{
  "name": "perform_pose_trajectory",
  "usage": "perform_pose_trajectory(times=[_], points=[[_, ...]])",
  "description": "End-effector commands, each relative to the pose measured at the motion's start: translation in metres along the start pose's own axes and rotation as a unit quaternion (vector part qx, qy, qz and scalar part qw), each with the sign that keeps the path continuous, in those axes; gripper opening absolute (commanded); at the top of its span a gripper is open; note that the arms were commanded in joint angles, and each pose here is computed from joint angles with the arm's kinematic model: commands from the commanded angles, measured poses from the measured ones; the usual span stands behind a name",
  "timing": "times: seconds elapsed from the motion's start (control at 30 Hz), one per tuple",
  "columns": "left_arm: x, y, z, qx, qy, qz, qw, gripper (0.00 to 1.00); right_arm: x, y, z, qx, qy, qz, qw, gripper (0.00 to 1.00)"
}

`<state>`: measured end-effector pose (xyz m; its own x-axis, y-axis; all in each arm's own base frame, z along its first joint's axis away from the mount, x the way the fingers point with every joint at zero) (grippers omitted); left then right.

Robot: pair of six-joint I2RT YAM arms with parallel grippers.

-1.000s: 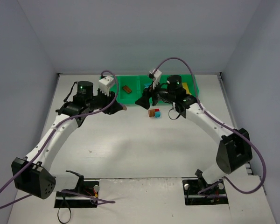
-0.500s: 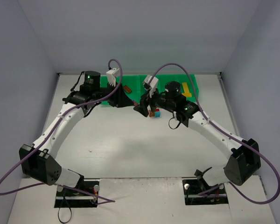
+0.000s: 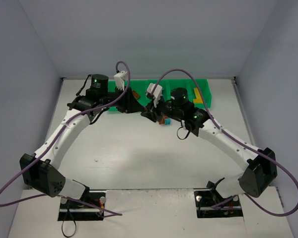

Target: Sort the legos into containers by color

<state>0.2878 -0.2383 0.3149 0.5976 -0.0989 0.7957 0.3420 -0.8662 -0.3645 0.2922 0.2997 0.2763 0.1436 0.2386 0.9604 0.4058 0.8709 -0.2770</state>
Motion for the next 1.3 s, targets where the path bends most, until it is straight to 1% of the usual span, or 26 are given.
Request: perform_pose_trajectory(times=[0.0, 0.03, 0.1, 0.13, 0.17, 0.23, 0.3, 0.33, 0.4, 0.43, 0.47, 0.5, 0.57, 0.6, 0.63, 0.67, 0.73, 0.8, 0.87, 0.9, 0.93, 0.97, 1.1, 1.13, 1.17, 1.27], points=[[0.014, -0.006, -0.02, -0.025, 0.013, -0.014, 0.999, 0.0, 0.04, -0.003, -0.01, -0.025, -0.034, -0.059, 0.997, 0.17], [0.014, -0.007, -0.021, -0.024, 0.013, -0.014, 1.0, 0.0, 0.038, -0.004, -0.01, -0.026, -0.033, -0.057, 0.997, 0.07], [0.014, -0.007, -0.02, -0.019, 0.01, -0.013, 1.0, 0.01, 0.034, -0.004, -0.011, -0.03, -0.03, -0.053, 0.998, 0.02], [0.015, -0.008, -0.019, -0.016, 0.012, -0.015, 1.0, 0.1, 0.033, -0.005, -0.012, -0.033, -0.031, -0.053, 0.998, 0.0], [0.014, -0.008, -0.017, -0.01, 0.011, -0.014, 1.0, 0.3, 0.03, -0.005, -0.013, -0.04, -0.028, -0.049, 0.998, 0.0], [0.014, -0.009, -0.011, 0.011, 0.01, -0.015, 1.0, 0.45, 0.025, -0.005, -0.016, -0.048, -0.026, -0.044, 0.998, 0.0], [0.013, -0.011, -0.007, 0.031, 0.013, -0.017, 0.999, 0.75, 0.015, -0.005, -0.024, -0.07, -0.015, -0.032, 0.997, 0.0], [0.015, -0.013, 0.0, 0.06, 0.019, -0.023, 0.998, 0.77, 0.009, -0.005, -0.029, -0.08, -0.009, -0.027, 0.996, 0.0], [0.015, -0.018, 0.008, 0.098, 0.02, -0.032, 0.995, 0.8, -0.009, -0.005, -0.051, -0.118, 0.026, -0.008, 0.993, 0.0], [0.02, -0.027, 0.017, 0.144, 0.024, -0.049, 0.988, 0.8, -0.016, -0.006, -0.061, -0.133, 0.045, -0.002, 0.99, 0.0], [0.018, -0.031, 0.023, 0.168, 0.021, -0.053, 0.984, 0.8, -0.023, -0.011, -0.078, -0.164, 0.067, 0.002, 0.984, 0.0], [0.018, -0.035, 0.027, 0.188, 0.023, -0.06, 0.98, 0.81, -0.033, -0.011, -0.094, -0.198, 0.109, 0.009, 0.974, 0.0], [0.02, -0.051, 0.034, 0.239, 0.035, -0.082, 0.967, 0.82, -0.046, -0.015, -0.116, -0.244, 0.15, 0.018, 0.958, 0.0], [0.013, -0.052, 0.04, 0.254, 0.033, -0.078, 0.964, 0.83, -0.059, -0.02, -0.137, -0.29, 0.175, 0.026, 0.941, 0.0], [0.013, -0.06, 0.038, 0.263, 0.039, -0.086, 0.96, 0.85, -0.06, -0.021, -0.146, -0.309, 0.199, 0.02, 0.93, 0.0], [0.004, -0.062, 0.045, 0.281, 0.034, -0.08, 0.956, 0.86, -0.077, -0.023, -0.163, -0.336, 0.22, 0.034, 0.915, 0.0], [-0.003, -0.068, 0.045, 0.289, 0.032, -0.08, 0.953, 0.88, -0.077, -0.025, -0.185, -0.37, 0.247, 0.029, 0.895, 0.0], [-0.018, -0.068, 0.049, 0.295, 0.023, -0.064, 0.953, 0.88, -0.099, -0.027, -0.207, -0.399, 0.272, 0.049, 0.874, 0.0], [-0.026, -0.07, 0.048, 0.295, 0.014, -0.063, 0.953, 0.88, -0.095, -0.025, -0.223, -0.412, 0.283, 0.038, 0.865, 0.01], [-0.035, -0.07, 0.048, 0.294, 0.009, -0.057, 0.954, 0.88, -0.108, -0.022, -0.233, -0.418, 0.29, 0.048, 0.86, 0.03], [-0.04, -0.069, 0.048, 0.293, 0.003, -0.055, 0.955, 0.88, -0.1, -0.02, -0.243, -0.424, 0.292, 0.039, 0.856, 0.04], [-0.044, -0.07, 0.049, 0.294, -0.001, -0.052, 0.954, 0.88, -0.114, -0.016, -0.252, -0.437, 0.296, 0.052, 0.848, 0.05], [-0.061, -0.072, 0.049, 0.296, -0.009, -0.036, 0.954, 0.88, -0.122, -0.012, -0.277, -0.455, 0.319, 0.048, 0.83, 0.08], [-0.065, -0.072, 0.05, 0.297, -0.011, -0.031, 0.954, 0.88, -0.125, -0.015, -0.284, -0.458, 0.325, 0.048, 0.826, 0.13], [-0.067, -0.073, 0.05, 0.298, -0.012, -0.028, 0.954, 0.88, -0.127, -0.011, -0.289, -0.458, 0.329, 0.047, 0.825, 0.31], [-0.072, -0.073, 0.052, 0.299, -0.012, -0.025, 0.954, 0.88, -0.128, -0.008, -0.294, -0.457, 0.326, 0.055, 0.826, 0.56]])
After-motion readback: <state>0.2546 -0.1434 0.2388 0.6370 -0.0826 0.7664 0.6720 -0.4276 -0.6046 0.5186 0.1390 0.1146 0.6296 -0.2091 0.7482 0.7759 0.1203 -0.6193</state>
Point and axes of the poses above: each gripper's point midway between its finger pads, its own y axis out along the fingers, its own z axis along the line the jaws close on, x = y × z, the point moved 3 cm from there along -y, back along the fingers, and after that the axes turned 6 degrees about y, right-handed, at the moved point
